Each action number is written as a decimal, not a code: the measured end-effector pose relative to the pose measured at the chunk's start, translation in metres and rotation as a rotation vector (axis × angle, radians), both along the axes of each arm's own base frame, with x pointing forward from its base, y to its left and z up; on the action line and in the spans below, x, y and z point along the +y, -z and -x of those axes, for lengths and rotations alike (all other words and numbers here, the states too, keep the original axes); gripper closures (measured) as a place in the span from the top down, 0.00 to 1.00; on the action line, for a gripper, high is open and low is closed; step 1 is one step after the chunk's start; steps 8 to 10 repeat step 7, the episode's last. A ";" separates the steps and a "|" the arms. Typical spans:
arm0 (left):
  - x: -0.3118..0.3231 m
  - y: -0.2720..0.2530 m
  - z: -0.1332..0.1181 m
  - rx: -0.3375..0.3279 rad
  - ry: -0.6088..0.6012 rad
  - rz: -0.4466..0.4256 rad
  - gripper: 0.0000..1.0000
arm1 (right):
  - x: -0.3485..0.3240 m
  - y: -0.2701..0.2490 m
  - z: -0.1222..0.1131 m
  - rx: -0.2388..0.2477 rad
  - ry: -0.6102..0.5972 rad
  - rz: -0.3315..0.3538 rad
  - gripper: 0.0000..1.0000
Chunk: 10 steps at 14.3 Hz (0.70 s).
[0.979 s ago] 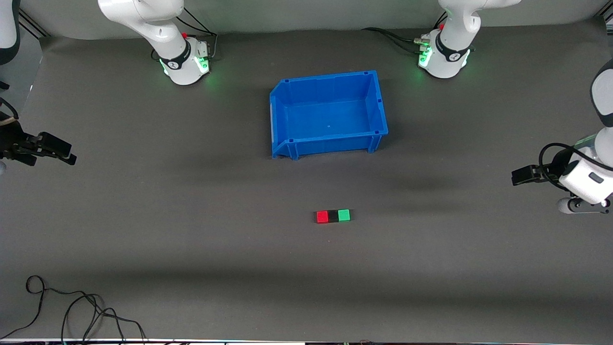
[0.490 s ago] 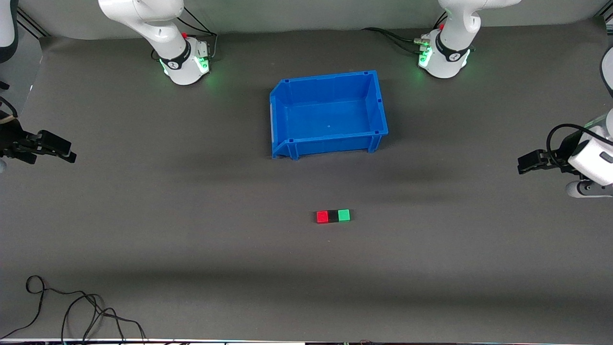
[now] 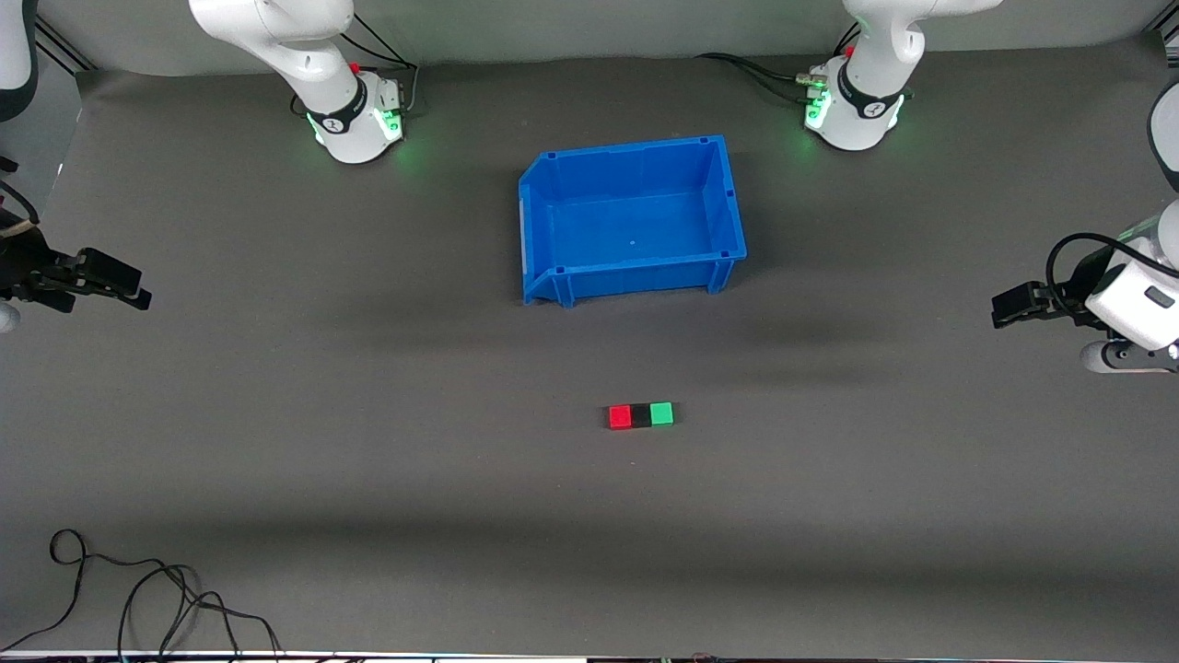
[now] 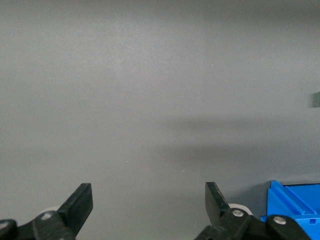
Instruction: Attach green and red cubes to black cube
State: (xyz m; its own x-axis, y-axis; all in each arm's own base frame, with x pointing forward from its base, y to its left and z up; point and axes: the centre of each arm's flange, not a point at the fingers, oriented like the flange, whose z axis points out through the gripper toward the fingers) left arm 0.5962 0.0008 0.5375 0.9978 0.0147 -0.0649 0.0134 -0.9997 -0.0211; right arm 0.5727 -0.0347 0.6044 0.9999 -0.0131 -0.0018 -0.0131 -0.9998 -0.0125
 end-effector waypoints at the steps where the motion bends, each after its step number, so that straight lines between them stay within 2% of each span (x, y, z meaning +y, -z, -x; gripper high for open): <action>1: 0.000 -0.001 0.000 -0.001 -0.001 0.000 1.00 | 0.000 0.000 0.001 0.002 0.000 0.000 1.00; 10: 0.001 -0.007 0.003 -0.006 -0.001 0.000 1.00 | 0.000 -0.001 0.001 0.006 0.000 -0.001 1.00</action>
